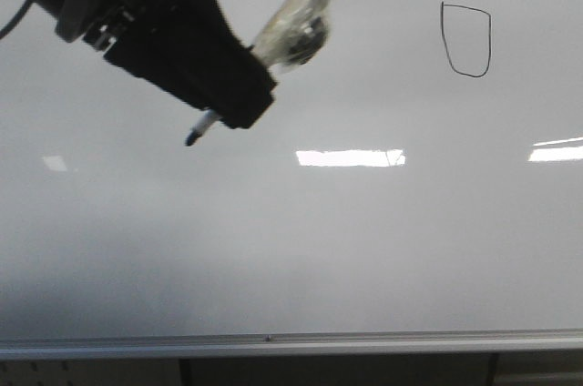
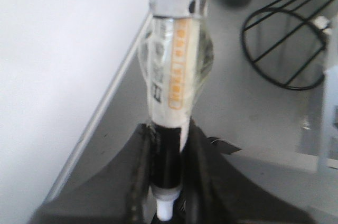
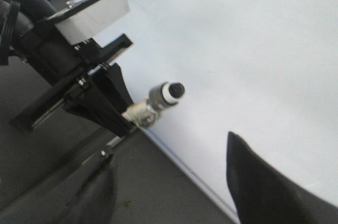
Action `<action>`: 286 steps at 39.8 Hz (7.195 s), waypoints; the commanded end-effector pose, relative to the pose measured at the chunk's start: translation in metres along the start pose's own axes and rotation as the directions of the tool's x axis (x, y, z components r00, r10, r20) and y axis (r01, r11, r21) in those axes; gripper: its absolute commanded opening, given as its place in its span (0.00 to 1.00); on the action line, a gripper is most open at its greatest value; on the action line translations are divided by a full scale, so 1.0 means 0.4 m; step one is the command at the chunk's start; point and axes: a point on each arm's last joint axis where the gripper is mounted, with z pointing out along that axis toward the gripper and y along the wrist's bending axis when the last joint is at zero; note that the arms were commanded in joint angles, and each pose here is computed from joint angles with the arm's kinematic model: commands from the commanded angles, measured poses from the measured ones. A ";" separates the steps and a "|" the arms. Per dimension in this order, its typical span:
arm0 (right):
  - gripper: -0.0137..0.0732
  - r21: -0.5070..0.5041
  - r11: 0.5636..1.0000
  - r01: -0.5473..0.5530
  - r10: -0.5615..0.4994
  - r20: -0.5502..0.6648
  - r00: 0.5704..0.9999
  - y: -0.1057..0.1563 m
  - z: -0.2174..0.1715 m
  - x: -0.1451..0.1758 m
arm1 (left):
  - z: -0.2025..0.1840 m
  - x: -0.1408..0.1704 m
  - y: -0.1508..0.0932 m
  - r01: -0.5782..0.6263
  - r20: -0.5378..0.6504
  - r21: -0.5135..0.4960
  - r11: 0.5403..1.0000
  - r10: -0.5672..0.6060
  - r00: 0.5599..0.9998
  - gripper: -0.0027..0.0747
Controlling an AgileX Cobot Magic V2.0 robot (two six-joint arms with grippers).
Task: Write number 0 on whiteboard
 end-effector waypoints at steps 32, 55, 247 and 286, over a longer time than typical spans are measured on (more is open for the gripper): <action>0.09 0.310 0.951 0.002 -0.114 0.342 0.933 0.060 -0.130 0.238 | -0.404 0.188 0.327 0.616 0.408 -0.660 0.430 -0.484 0.774 0.01; 0.09 0.294 0.956 0.008 -0.109 0.328 0.938 0.063 -0.127 0.241 | -0.302 0.265 0.497 0.694 0.445 -0.631 0.347 -0.570 0.690 0.01; 0.09 0.292 0.956 0.009 -0.109 0.327 0.939 0.063 -0.127 0.242 | -0.264 0.587 -0.130 0.593 0.717 -0.688 0.420 0.263 0.646 0.01; 0.09 0.646 0.759 -0.077 -0.210 0.356 0.911 -0.039 -0.092 0.424 | -0.264 0.587 -0.130 0.593 0.717 -0.688 0.420 0.263 0.646 0.01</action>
